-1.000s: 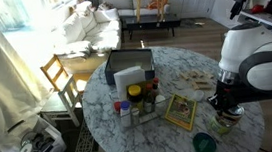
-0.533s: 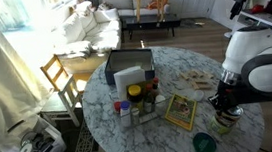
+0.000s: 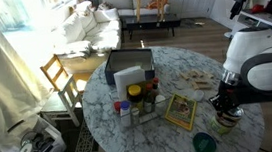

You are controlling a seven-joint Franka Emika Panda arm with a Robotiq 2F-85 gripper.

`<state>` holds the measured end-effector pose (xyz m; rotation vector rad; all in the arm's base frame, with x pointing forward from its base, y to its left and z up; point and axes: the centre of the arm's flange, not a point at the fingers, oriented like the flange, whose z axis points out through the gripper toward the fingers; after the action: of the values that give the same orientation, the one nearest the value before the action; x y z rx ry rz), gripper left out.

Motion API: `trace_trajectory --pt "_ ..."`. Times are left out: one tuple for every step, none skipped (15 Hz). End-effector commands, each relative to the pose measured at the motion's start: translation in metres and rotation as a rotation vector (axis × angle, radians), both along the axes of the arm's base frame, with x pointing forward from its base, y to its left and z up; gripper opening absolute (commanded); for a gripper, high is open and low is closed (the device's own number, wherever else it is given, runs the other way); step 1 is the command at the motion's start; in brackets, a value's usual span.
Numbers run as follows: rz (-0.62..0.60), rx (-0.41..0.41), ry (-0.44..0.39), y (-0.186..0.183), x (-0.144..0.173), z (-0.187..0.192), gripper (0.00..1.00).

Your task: Stack the lids then stack the cans

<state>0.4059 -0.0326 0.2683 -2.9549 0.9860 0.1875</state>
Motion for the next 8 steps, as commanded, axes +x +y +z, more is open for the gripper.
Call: trace_trajectory --pt "0.007 0.009 0.012 -0.0019 -0.0070 -0.0031 0.03" --pt "0.009 0.008 0.007 -0.0006 -0.0067 -0.0035 0.03" --pt "0.011 0.009 0.007 0.0003 -0.0066 -0.0037 0.03" --pt "0.013 0.012 0.005 0.0015 -0.0065 -0.0036 0.03" --pt "0.016 0.011 0.005 0.0021 -0.0066 -0.0035 0.03" --pt "0.018 0.010 0.005 0.0030 -0.0067 -0.0032 0.03" --pt "0.020 0.010 0.007 0.0039 -0.0067 -0.0033 0.03" --pt "0.022 0.013 0.009 0.0044 -0.0066 -0.0034 0.03"
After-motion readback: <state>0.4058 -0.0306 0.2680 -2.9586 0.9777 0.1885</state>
